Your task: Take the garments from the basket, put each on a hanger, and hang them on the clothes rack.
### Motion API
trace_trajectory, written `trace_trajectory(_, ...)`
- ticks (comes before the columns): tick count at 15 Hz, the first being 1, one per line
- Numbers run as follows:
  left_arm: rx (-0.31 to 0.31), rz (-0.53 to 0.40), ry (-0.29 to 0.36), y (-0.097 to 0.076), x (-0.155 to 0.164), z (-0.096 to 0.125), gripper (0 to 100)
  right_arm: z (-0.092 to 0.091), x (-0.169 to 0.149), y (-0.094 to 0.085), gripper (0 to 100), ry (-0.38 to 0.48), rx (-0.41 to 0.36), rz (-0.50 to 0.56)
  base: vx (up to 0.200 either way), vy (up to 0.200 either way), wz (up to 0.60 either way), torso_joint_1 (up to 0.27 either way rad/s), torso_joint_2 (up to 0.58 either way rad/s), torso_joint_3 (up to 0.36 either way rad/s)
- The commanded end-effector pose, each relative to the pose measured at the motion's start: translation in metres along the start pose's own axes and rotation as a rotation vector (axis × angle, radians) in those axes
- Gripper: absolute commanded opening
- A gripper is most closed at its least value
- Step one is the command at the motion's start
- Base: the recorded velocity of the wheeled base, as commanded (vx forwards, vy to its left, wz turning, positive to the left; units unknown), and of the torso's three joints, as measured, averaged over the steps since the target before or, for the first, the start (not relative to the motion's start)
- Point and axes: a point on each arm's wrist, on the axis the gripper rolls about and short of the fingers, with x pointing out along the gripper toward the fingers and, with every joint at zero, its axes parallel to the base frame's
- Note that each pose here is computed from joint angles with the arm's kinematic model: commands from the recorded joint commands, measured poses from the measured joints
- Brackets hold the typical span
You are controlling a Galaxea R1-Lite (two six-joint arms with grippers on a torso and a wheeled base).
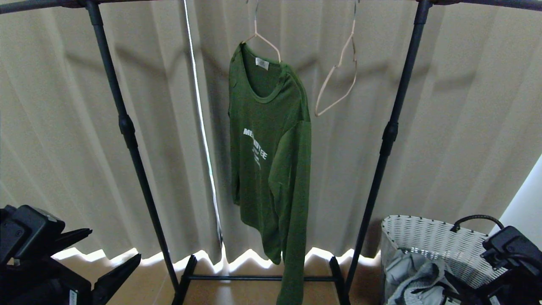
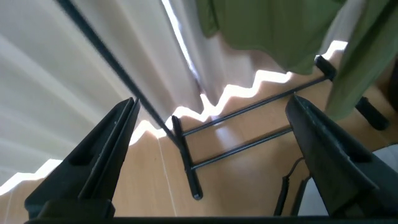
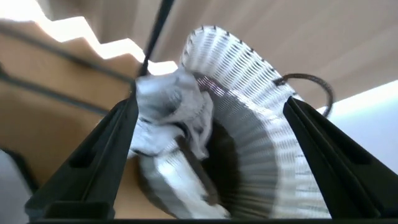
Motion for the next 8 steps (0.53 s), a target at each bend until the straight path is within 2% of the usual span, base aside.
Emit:
trace_trajectory(1,-0.001,0.006,-0.021,0.0,-0.004,0.001,100,-0.008,0.024,0.001,100,0.139,-0.054,0.038,0.0,0.0,0.0,0.0,0.0,0.0)
trace_trajectory(2,-0.001,0.01,-0.035,0.0,-0.007,0.001,100,-0.01,0.035,0.003,100,0.185,-0.087,0.063,0.0,0.0,0.0,0.0,0.0,0.0)
trace_trajectory(5,-0.001,0.014,-0.052,0.001,-0.01,0.002,100,-0.01,0.061,0.006,100,0.262,-0.105,0.107,0.0,0.0,0.0,0.0,0.0,0.0)
trace_trajectory(8,-0.001,0.012,-0.049,0.0,-0.01,0.002,100,-0.01,0.072,0.005,100,0.269,-0.108,0.072,0.0,0.0,0.0,0.0,0.0,0.0)
